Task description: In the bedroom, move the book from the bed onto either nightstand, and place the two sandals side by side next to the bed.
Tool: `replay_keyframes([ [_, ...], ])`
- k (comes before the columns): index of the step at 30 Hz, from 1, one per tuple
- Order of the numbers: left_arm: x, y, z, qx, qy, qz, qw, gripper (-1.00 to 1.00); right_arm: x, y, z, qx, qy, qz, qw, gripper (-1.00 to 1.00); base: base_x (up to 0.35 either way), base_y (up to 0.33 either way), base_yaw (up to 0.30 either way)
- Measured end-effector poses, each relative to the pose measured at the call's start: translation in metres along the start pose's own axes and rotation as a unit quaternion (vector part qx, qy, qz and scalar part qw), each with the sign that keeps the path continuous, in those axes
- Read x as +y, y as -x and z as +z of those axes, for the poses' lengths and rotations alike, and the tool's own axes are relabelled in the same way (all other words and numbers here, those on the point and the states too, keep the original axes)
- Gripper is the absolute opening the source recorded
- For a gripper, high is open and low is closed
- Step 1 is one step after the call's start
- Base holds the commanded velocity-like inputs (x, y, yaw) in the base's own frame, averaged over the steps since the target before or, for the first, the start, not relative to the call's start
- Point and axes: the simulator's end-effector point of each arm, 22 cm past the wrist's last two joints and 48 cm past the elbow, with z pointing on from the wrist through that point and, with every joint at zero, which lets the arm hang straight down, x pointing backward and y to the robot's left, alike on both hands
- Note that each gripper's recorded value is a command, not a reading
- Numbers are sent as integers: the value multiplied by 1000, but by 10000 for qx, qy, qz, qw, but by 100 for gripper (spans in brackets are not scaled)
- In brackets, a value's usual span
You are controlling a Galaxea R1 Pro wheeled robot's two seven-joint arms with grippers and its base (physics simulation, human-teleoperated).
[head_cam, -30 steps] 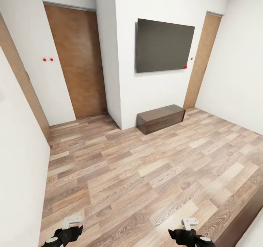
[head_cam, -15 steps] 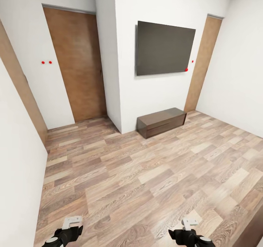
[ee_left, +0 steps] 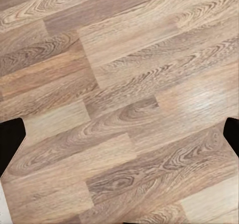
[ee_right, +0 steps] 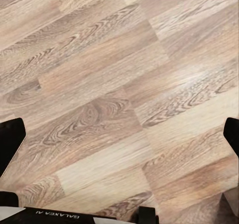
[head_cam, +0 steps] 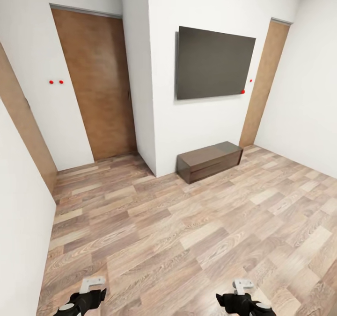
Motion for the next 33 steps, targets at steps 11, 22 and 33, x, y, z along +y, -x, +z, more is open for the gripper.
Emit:
replay_keyframes([
  [11,0,6,-2,-66,-5,-5,10000,100,0,6,-3,-66,-2,-11,10000,100,349,141,0],
  [22,0,8,-3,-80,-6,-6,10000,100,0,7,-3,-79,-2,-14,10000,100,350,99,0],
  [33,0,8,-3,-85,-6,-6,10000,100,0,8,-3,-81,-4,-15,10000,100,350,26,0],
])
